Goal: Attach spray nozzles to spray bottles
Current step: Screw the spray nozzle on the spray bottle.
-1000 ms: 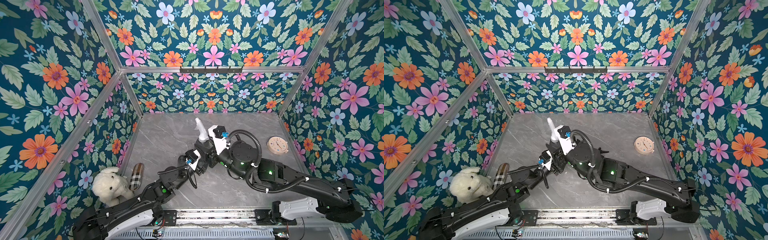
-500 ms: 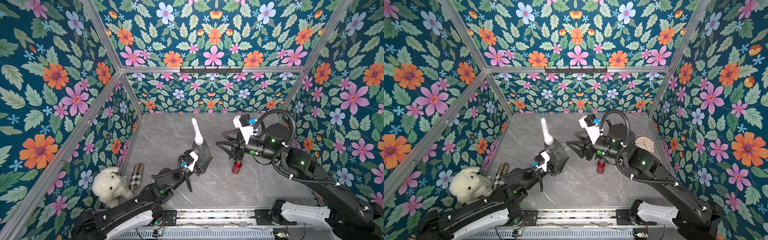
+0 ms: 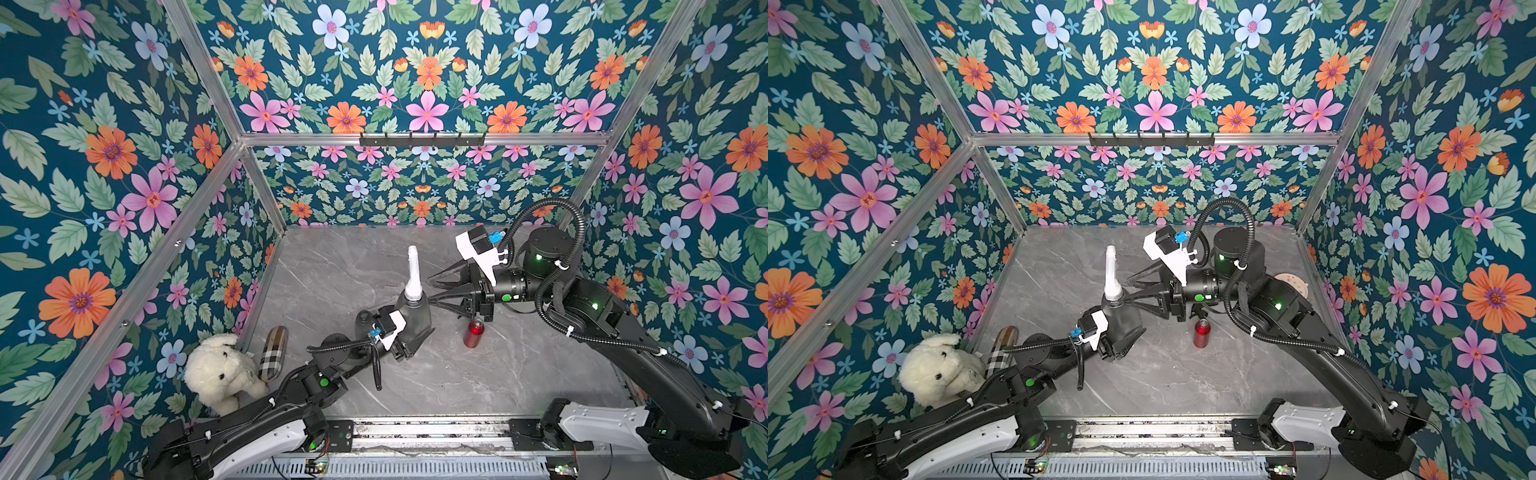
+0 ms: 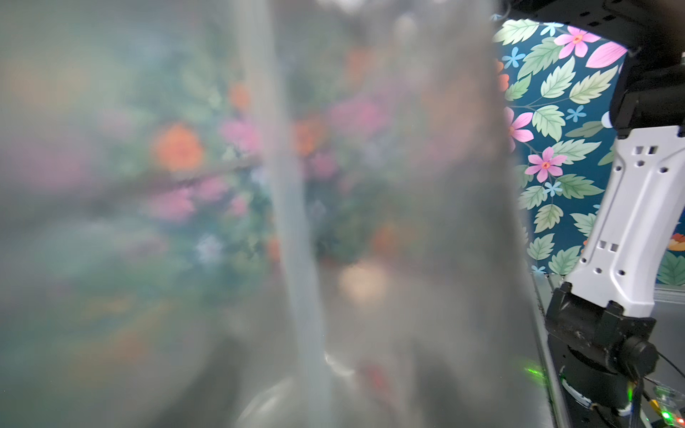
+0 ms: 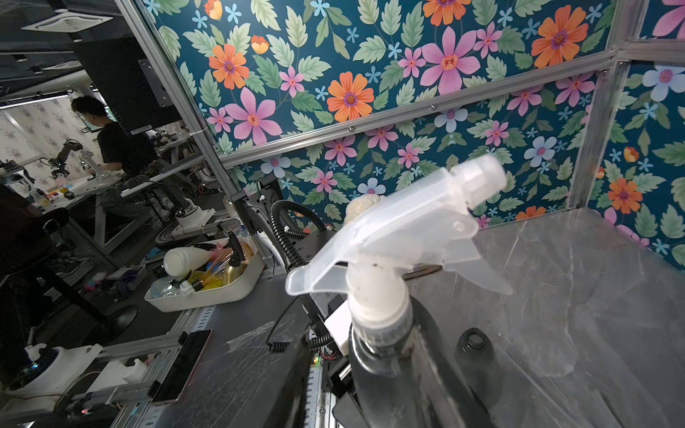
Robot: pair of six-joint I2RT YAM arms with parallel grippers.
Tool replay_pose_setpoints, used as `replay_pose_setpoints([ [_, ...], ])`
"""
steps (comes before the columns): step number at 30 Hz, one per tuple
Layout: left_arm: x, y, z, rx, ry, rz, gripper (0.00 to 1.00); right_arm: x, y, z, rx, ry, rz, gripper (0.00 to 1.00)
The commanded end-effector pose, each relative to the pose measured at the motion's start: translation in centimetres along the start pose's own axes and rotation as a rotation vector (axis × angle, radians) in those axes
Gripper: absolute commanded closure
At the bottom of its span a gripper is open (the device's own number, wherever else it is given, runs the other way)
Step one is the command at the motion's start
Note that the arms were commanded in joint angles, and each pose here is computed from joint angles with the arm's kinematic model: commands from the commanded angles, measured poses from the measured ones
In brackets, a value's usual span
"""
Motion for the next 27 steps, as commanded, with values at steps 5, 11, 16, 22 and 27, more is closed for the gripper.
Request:
replay_pose_setpoints([
  [5,-0.4,0.4,0.1,-0.011,-0.037,0.001,1.0,-0.3,0.2,0.5,0.005,0.015,-0.03,0.52],
  [11,-0.4,0.3,0.1,-0.009,-0.041,0.001,1.0,-0.5,0.1,1.0,0.02,0.028,-0.031,0.48],
  [16,-0.5,0.2,0.2,-0.005,-0.043,0.0,1.0,-0.3,-0.2,1.6,0.039,0.031,-0.042,0.48],
  [22,-0.5,0.1,0.3,0.0,-0.047,0.0,1.0,-0.1,-0.4,2.4,0.066,0.02,-0.061,0.49],
  [27,-0.4,0.1,0.2,0.0,-0.04,0.0,1.0,-0.3,-0.4,2.6,0.062,0.007,-0.063,0.61],
])
Point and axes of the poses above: each gripper's point midway between its finger pads, its own z axis out along the fingers, its own x axis along the line the jaws close on, y = z × x, the point moved 6 cm from there along -z, back along the fingers, and after that the axes turned 8 degrees about -z, right-handed, at the moved point
